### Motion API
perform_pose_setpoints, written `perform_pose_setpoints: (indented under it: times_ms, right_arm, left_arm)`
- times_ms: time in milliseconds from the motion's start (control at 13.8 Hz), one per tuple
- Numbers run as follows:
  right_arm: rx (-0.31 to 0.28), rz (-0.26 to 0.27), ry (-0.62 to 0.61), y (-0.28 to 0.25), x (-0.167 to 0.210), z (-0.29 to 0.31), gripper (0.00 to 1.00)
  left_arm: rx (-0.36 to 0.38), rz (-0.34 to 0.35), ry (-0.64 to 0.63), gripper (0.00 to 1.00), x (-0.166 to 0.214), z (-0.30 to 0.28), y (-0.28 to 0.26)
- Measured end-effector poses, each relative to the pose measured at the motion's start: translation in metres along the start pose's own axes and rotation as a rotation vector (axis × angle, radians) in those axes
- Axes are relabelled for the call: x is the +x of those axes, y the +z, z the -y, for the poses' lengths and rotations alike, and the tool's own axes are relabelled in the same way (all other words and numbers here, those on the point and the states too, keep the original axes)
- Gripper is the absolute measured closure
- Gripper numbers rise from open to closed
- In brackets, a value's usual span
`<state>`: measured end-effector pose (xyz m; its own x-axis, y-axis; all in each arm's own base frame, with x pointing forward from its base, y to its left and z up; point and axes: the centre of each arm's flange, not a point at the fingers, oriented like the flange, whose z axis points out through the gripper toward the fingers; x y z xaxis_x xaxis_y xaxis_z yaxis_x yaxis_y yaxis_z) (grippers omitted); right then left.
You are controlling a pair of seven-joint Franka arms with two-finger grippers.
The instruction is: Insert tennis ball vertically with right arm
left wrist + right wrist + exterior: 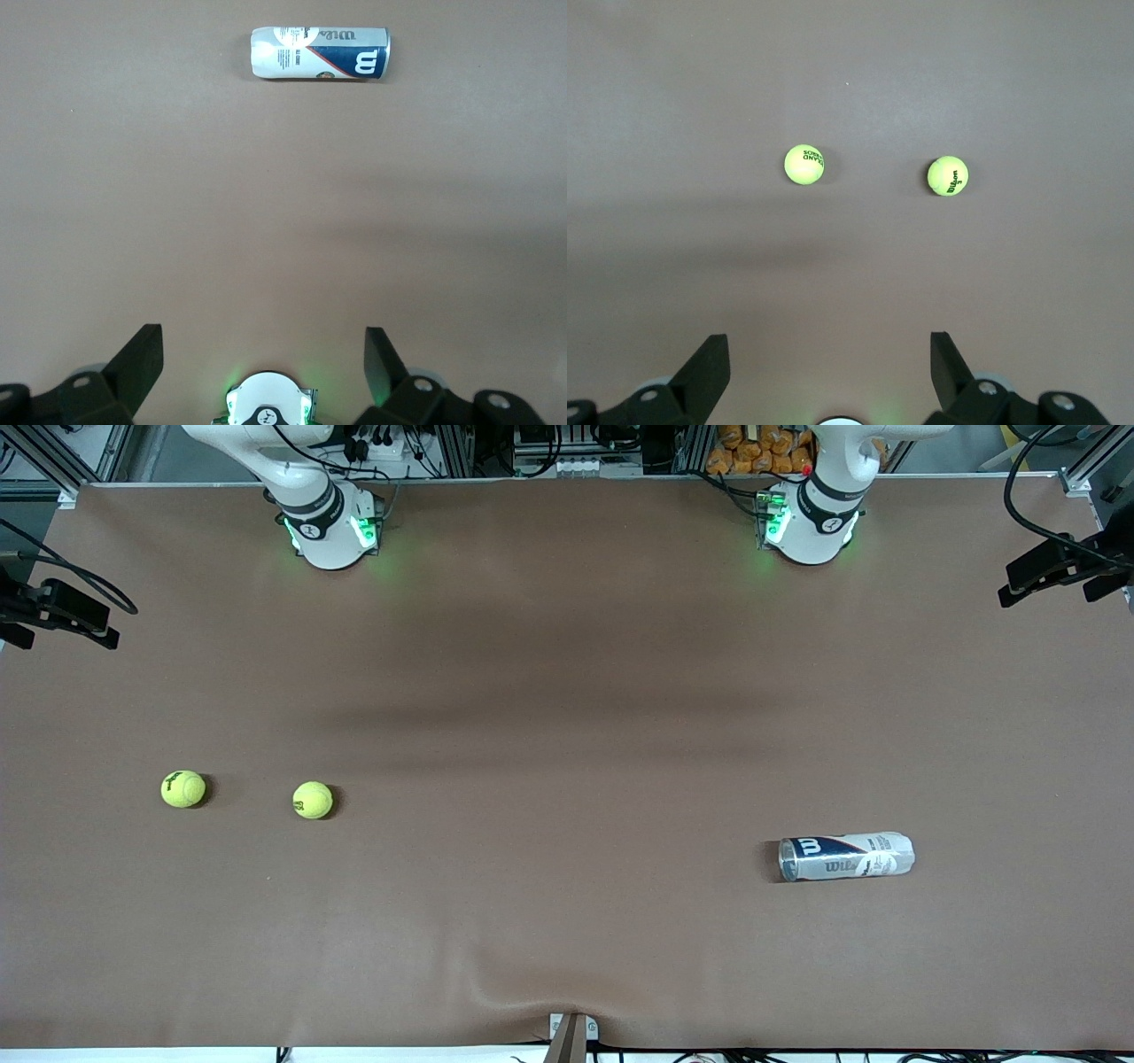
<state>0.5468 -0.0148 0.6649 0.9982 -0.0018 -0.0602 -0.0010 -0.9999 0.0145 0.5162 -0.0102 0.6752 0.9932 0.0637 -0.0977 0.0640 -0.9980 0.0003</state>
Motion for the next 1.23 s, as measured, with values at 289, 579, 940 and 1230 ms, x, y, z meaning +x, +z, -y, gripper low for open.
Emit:
perform_pose_setpoints:
  times_ms: [289,579,940,1230]
  right_arm:
    - [-0.001,0.0,0.0,0.0,0.0,0.0,0.0]
    - [-0.001,0.0,0.001,0.0,0.0,-0.001,0.0]
    - [0.0,0.021,-0.01,0.014,0.004,0.005,0.0]
    - [-0.002,-0.024,-0.031,0.063,0.027,0.016,0.0]
  left_arm:
    - [0.003,0.0,0.006,0.0,0.0,-0.003,0.0]
    - [0.024,0.011,0.021,0.0,0.0,-0.006,0.006]
    - [0.074,0.077,0.148,0.0,0.008,-0.054,0.04]
    - [0.155,0.155,0.331,0.0,0.031,-0.105,0.089]
